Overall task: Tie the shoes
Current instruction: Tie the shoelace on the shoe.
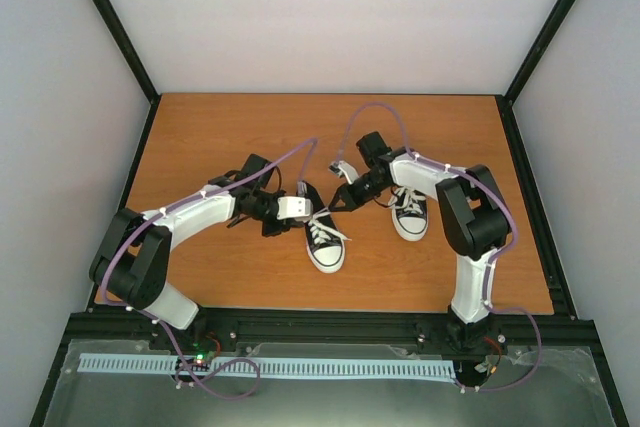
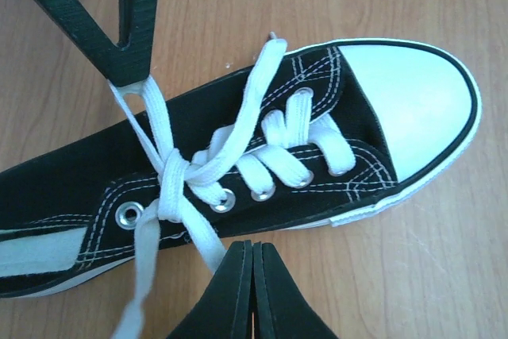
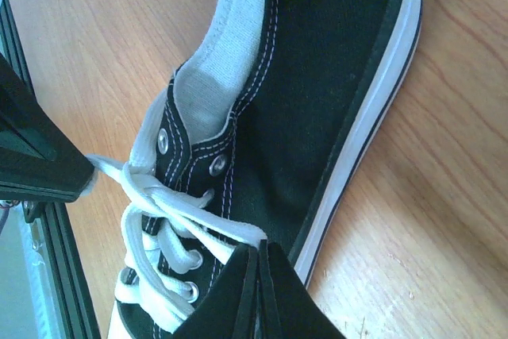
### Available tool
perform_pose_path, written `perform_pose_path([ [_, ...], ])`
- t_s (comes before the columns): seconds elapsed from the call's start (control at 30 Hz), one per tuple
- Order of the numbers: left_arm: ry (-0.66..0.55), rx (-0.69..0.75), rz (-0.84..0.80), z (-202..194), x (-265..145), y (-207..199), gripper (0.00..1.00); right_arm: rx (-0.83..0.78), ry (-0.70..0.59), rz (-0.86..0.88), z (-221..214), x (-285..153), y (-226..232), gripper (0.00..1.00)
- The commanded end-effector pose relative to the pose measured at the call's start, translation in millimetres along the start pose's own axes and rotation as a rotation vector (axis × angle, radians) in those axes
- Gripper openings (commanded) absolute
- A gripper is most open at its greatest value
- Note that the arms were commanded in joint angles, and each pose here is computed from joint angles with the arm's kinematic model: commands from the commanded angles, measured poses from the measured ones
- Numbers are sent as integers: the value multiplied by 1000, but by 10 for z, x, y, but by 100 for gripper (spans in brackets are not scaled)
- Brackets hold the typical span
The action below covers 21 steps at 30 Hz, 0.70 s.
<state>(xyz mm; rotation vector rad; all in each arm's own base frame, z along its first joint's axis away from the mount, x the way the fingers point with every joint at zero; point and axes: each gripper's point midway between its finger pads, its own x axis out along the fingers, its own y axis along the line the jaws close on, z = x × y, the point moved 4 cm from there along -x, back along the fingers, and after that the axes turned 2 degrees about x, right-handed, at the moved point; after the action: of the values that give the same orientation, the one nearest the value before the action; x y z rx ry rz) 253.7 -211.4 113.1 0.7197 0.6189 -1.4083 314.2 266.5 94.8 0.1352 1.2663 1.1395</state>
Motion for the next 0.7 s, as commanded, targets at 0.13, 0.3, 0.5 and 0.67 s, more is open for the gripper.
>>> perform_pose_path([
  [0.13, -6, 21, -41, -24, -100, -67, 1, 21, -14, -60, -84, -134, -55, 3],
  [0.3, 35, 59, -45, -171, -84, -92, 1, 44, -15, -76, -196, -192, -118, 3],
  [0.5, 37, 101, -82, -216, -69, -181, 1, 46, -12, -80, -224, -180, -148, 3],
  [0.67, 66, 149, -107, -323, -45, -275, 1, 63, -9, -93, -243, -194, -210, 3],
])
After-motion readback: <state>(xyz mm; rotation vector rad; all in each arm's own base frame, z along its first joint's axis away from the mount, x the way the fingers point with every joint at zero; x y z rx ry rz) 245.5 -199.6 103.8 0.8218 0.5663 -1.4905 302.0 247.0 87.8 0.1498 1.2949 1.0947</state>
